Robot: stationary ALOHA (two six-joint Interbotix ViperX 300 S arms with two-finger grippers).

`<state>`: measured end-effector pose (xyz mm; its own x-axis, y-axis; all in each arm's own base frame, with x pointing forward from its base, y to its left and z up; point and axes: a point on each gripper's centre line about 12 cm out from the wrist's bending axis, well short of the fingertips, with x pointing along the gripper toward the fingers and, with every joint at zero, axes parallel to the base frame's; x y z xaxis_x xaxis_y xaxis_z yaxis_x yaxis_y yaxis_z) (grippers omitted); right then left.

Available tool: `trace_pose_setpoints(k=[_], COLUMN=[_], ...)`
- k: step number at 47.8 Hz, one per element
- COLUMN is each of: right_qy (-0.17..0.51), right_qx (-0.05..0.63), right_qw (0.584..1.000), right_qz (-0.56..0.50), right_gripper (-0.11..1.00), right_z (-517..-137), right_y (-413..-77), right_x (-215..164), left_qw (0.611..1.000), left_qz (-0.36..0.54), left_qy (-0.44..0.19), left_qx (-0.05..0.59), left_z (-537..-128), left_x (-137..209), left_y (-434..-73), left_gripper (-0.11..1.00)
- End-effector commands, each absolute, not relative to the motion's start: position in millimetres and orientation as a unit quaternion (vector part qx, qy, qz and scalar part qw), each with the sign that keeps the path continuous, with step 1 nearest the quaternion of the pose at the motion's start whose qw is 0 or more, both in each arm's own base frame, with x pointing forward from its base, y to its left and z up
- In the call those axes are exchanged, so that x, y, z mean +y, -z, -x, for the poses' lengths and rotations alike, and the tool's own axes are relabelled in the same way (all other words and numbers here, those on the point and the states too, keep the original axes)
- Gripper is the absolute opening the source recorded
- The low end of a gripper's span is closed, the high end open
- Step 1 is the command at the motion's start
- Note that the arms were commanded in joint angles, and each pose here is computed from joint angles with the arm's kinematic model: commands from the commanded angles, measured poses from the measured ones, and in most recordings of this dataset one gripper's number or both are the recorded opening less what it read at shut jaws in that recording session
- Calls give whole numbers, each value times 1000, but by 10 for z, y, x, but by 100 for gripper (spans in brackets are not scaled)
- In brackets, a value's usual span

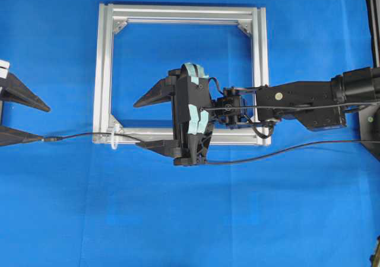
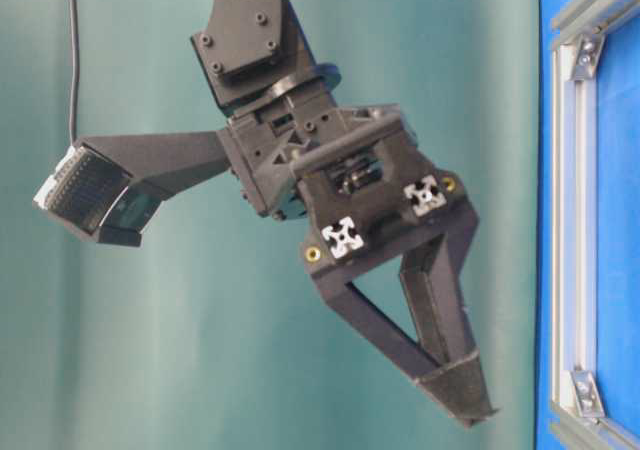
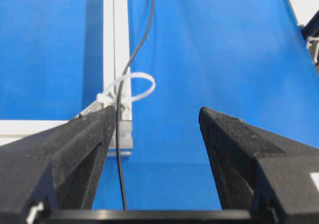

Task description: Insert the wire through the string loop located on the left side.

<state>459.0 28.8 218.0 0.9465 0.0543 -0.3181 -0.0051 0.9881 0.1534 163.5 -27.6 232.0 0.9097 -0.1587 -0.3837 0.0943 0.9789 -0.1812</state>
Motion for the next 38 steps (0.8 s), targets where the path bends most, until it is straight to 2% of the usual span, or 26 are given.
trace_pose_setpoints(k=[1, 38], right_qy=[-19, -18], right_qx=[141, 141], right_qw=[987, 987], right_qz=[-76, -76], right_gripper=[92, 92], right_z=[-4576, -4576], right_y=[-2365, -2365], right_x=[301, 301], left_qw=[976, 979], left_qz=[78, 84], left_qy=[64, 42], left_qx=[191, 183], left_z=[-1669, -1673], left_x=[-274, -196], left_y=[-2392, -2408], left_gripper=[61, 61])
